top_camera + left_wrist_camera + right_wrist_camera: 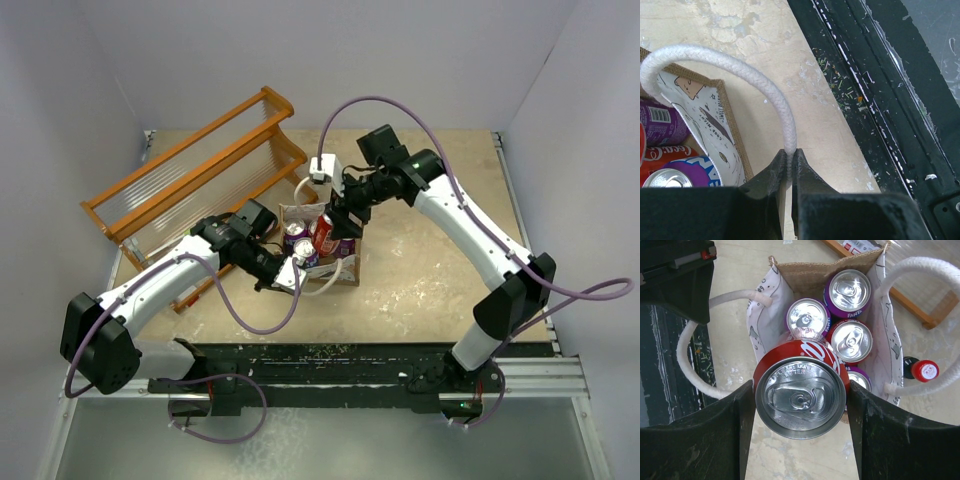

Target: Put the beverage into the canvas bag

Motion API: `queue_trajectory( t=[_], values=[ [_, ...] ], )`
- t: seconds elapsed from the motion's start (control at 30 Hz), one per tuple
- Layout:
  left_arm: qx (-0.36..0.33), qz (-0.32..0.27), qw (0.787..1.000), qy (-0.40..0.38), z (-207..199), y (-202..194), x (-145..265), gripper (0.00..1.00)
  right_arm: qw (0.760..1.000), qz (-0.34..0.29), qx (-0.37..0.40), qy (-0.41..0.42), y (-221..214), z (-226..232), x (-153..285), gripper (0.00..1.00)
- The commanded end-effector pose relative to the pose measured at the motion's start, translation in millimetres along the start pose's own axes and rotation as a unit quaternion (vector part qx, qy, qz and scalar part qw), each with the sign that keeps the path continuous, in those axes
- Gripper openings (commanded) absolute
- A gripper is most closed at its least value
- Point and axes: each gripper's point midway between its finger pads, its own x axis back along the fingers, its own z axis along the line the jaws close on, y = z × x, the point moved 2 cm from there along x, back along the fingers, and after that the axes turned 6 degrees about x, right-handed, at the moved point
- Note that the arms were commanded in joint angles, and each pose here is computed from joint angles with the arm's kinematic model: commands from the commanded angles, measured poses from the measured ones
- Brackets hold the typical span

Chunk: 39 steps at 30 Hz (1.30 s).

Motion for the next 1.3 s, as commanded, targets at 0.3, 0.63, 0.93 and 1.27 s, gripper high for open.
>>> queue_trajectory(
  t=[0.3,0.63,0.93,1.27],
  values=[
    [0.0,-0.019,1.0,-0.015,-10.1,6.6,-0.5,0.0,0.999,0.015,0.041,-0.002,10.1,0.6,1.7,0.0],
    [-0.001,-0.02,1.0,-0.013,-9.1,6.8,-0.8,0.0,0.998,0.047,0.03,0.001,-8.0,0.2,-9.2,0.0],
    [0.003,-0.02,1.0,-0.011,-8.7,6.7,-0.9,0.0,0.998,0.053,0.024,0.001,-15.4,2.0,-24.7,0.0],
    [0.005,-0.023,1.0,-0.009,-8.2,7.7,-0.7,0.0,0.995,0.092,0.031,-0.002,-32.0,6.7,-46.7,0.0]
  ],
)
